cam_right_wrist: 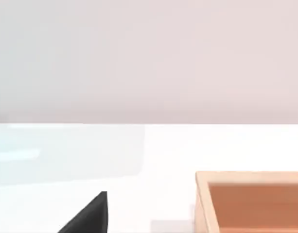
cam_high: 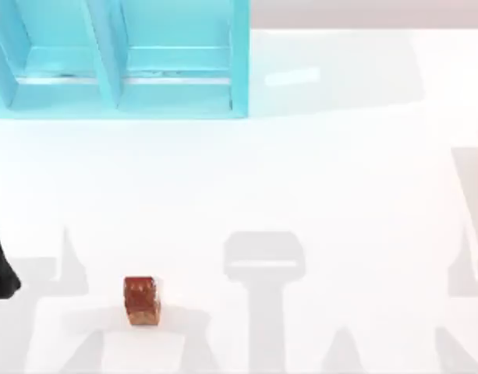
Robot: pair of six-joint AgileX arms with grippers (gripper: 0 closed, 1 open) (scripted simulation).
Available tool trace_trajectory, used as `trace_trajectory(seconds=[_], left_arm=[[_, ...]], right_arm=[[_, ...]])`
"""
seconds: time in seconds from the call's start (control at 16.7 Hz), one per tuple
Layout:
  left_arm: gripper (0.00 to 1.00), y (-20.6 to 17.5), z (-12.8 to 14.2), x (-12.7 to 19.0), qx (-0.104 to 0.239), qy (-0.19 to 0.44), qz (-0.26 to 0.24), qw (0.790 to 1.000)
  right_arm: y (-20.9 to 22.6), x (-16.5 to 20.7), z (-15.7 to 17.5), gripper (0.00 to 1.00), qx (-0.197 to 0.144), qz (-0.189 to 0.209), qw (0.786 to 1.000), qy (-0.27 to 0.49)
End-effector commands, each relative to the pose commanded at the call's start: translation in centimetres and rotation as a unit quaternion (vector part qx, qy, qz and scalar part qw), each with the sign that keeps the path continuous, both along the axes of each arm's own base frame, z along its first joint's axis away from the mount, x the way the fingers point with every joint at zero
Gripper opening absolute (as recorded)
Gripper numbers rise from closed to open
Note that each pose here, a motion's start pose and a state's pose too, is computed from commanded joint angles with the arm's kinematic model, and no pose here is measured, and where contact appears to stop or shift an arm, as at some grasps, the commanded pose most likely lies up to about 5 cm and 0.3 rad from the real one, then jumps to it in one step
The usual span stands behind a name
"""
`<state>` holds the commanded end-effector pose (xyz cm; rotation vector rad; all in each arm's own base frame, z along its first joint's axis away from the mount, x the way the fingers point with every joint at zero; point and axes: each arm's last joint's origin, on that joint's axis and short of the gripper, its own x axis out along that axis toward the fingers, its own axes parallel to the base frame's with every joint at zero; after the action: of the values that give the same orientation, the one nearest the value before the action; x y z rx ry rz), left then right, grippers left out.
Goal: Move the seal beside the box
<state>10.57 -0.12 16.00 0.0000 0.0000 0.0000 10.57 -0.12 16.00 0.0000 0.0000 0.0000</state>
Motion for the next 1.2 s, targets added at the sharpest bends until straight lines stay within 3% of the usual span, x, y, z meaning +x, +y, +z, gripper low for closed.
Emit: trace_trajectory(seconds=[0.36, 0.66, 0.9, 1.2], left_arm=[[1.00, 0.0, 0.0, 0.0, 0.000, 0.000, 0.000, 1.000], [1.00, 0.0, 0.0, 0.0, 0.000, 0.000, 0.000, 1.000], [1.00, 0.0, 0.0, 0.0, 0.000, 0.000, 0.000, 1.000], [1.00, 0.0, 0.0, 0.0, 0.000, 0.000, 0.000, 1.000]], right_arm=[[0.5, 0.2, 1.1, 1.00, 0.019, 0.029, 0.999, 0.040], [2.4, 1.6, 4.4, 1.00, 0.070, 0.100, 0.974, 0.193], [5.4, 4.6, 7.0, 1.00, 0.099, 0.135, 0.910, 0.380], [12.6, 9.9, 8.1, 1.00, 0.076, 0.103, 0.779, 0.613]])
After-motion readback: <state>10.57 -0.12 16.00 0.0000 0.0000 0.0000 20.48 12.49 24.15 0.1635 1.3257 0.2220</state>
